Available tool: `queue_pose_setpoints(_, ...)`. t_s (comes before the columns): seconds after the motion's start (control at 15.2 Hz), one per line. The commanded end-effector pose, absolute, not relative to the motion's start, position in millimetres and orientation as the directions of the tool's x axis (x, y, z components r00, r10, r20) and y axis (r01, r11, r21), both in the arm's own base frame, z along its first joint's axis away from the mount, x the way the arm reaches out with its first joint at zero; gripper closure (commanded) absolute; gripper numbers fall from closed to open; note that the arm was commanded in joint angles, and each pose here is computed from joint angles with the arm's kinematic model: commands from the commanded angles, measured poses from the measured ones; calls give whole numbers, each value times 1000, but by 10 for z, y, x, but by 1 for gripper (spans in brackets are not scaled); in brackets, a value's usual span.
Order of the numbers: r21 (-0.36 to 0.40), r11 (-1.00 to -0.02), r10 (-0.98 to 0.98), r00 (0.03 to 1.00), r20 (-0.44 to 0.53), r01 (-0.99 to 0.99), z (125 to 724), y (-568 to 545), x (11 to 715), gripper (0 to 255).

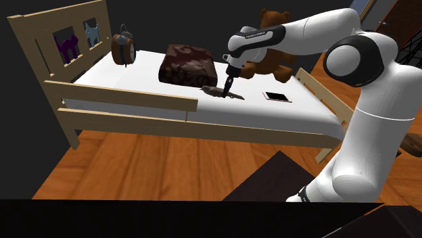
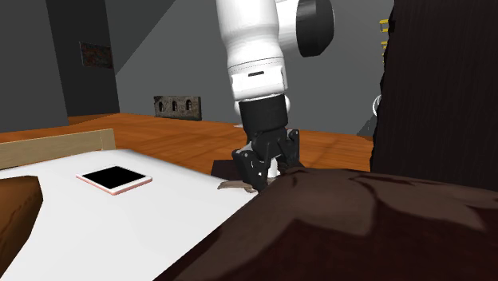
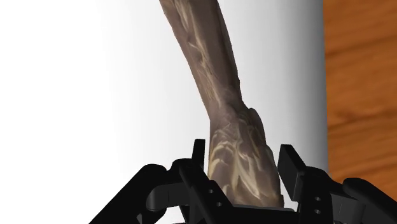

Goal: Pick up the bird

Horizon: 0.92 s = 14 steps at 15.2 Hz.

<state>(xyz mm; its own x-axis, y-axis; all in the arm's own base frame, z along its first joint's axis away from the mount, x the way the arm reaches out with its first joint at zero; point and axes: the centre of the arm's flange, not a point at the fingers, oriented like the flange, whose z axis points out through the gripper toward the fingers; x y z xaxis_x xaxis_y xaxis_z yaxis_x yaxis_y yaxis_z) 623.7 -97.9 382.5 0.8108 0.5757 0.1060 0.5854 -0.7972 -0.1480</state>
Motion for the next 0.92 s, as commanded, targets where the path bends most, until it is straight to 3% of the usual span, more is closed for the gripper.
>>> queue_pose_setpoints(0.0, -148, -797, 576, 811, 106, 585, 3927, -980, 6241, 255)
queue_pose_setpoints(0.86, -148, -797, 576, 811, 106, 585, 4516, -980, 6241, 255)
